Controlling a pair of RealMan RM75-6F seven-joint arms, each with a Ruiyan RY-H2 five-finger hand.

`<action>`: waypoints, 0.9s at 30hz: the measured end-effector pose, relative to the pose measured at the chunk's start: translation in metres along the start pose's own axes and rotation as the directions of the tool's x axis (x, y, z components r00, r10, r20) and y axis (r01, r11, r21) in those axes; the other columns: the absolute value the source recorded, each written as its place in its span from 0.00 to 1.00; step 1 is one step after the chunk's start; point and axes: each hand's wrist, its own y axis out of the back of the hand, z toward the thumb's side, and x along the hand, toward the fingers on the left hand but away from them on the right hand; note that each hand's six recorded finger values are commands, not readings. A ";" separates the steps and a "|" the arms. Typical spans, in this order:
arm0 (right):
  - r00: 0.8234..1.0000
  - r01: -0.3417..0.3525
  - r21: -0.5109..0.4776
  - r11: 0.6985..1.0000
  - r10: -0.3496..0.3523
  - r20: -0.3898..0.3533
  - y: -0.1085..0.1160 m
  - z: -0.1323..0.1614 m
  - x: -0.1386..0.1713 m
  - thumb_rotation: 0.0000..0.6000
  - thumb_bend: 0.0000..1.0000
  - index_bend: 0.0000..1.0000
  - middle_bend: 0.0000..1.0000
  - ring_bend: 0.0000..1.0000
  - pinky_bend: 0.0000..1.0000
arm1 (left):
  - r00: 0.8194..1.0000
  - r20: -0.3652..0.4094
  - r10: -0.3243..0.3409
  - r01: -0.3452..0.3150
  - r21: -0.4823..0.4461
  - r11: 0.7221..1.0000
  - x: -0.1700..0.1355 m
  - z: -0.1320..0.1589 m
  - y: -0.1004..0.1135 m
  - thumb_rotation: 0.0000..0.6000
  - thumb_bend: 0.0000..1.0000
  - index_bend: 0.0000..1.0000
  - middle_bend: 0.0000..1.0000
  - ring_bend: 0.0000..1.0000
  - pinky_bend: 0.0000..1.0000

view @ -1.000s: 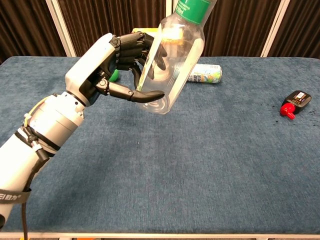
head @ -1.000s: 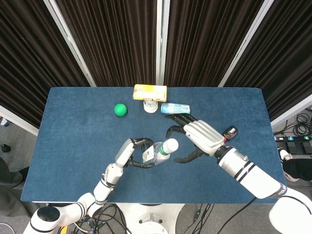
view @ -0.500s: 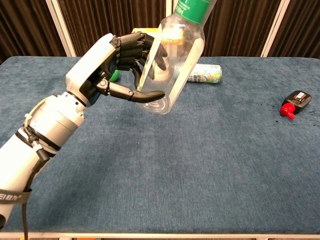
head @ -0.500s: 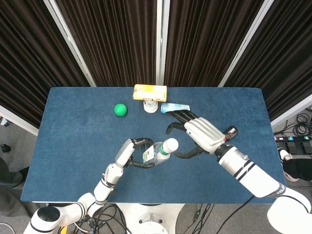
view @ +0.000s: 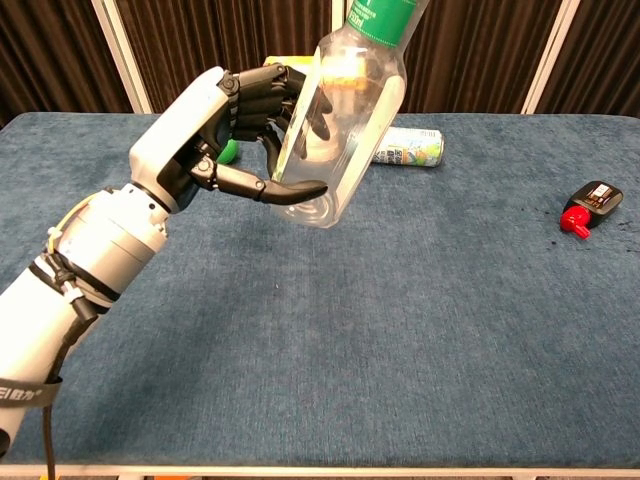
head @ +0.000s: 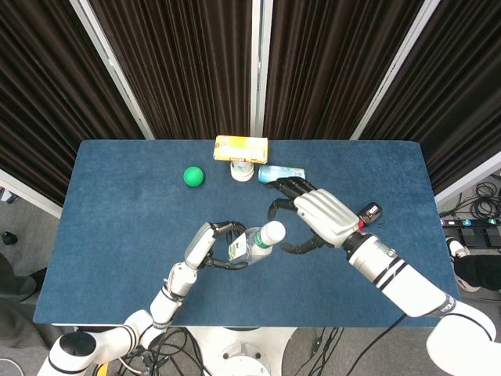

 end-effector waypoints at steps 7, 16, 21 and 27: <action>1.000 -0.002 0.000 1.000 0.002 -0.001 0.000 0.001 -0.001 1.00 0.17 0.42 0.09 0.00 0.00 | 1.000 -0.001 -0.001 0.001 -0.001 1.000 0.000 0.000 0.000 1.00 0.38 0.57 0.57 0.50 0.58; 1.000 0.004 0.005 1.000 -0.004 -0.003 -0.001 0.001 -0.003 1.00 0.18 0.47 0.12 0.00 0.00 | 1.000 -0.004 0.002 -0.002 0.001 1.000 -0.001 -0.002 0.000 1.00 0.38 0.57 0.57 0.50 0.58; 1.000 0.009 0.012 1.000 -0.009 -0.003 -0.002 0.002 -0.005 1.00 0.20 0.51 0.13 0.00 0.00 | 1.000 -0.004 0.003 -0.003 0.001 1.000 -0.001 -0.002 0.001 1.00 0.38 0.57 0.57 0.50 0.58; 0.999 0.031 0.004 1.000 -0.031 -0.012 -0.001 0.003 -0.005 1.00 0.20 0.52 0.14 0.00 0.00 | 1.000 -0.010 0.006 -0.006 0.002 1.000 -0.003 -0.004 0.004 1.00 0.39 0.57 0.57 0.50 0.58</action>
